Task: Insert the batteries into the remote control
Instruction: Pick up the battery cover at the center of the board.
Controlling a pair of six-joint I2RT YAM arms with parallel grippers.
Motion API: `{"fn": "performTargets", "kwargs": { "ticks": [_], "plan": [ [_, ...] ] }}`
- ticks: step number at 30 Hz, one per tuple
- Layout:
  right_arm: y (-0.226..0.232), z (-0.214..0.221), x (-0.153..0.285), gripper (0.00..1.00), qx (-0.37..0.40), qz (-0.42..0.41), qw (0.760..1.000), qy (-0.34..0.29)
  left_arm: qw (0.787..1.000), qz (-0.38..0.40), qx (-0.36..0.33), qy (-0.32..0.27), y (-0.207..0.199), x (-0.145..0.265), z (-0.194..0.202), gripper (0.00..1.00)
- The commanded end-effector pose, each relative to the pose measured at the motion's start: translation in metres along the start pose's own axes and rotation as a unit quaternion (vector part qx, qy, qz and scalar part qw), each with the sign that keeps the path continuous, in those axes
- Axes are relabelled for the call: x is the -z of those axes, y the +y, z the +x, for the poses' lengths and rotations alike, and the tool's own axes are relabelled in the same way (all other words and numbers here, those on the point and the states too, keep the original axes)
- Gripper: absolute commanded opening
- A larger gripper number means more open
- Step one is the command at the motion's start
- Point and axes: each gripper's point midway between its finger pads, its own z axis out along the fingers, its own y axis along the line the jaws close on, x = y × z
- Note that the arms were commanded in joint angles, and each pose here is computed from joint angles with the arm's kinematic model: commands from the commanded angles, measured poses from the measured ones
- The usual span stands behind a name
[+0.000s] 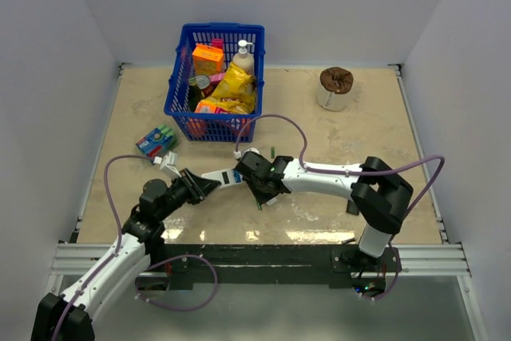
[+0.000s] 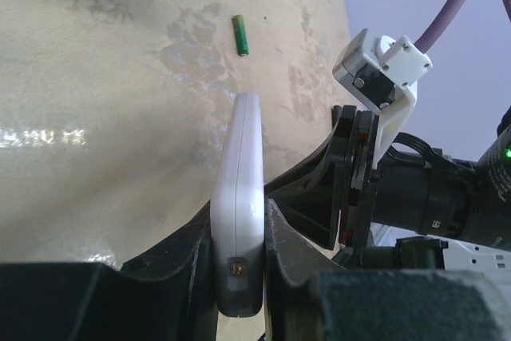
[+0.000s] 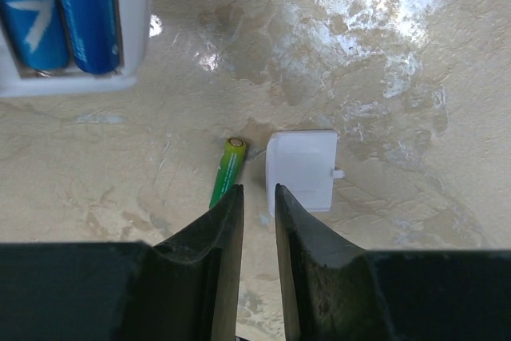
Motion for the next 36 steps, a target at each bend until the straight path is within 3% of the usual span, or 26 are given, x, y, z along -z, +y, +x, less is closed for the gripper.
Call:
{"fn": "performTargets", "kwargs": {
  "ticks": [1,13,21,25,31,36],
  "plan": [
    [0.000,-0.012,0.001,0.25,-0.015,0.017,1.000,-0.017,0.999,-0.002,-0.020,-0.032,-0.014,0.000,-0.021,0.00],
    [-0.001,-0.002,-0.015,0.21,-0.008,0.038,0.999,0.000,0.999,0.003,-0.029,-0.024,-0.017,-0.002,-0.021,0.00],
    [-0.007,-0.004,-0.008,0.00,-0.010,0.055,0.998,-0.012,0.999,0.024,-0.036,-0.023,-0.024,-0.001,-0.020,0.00],
    [0.000,-0.022,0.022,0.00,-0.015,0.023,0.999,-0.044,0.997,0.058,-0.039,-0.026,-0.032,0.000,-0.019,0.00],
    [0.026,-0.075,0.110,0.00,-0.030,-0.094,0.983,-0.155,0.980,0.185,-0.040,-0.070,-0.077,0.014,-0.029,0.00],
    [0.047,-0.108,0.199,0.00,-0.038,-0.237,0.938,-0.252,0.970,0.232,-0.034,-0.069,-0.098,0.019,-0.033,0.00]
  ]
}}
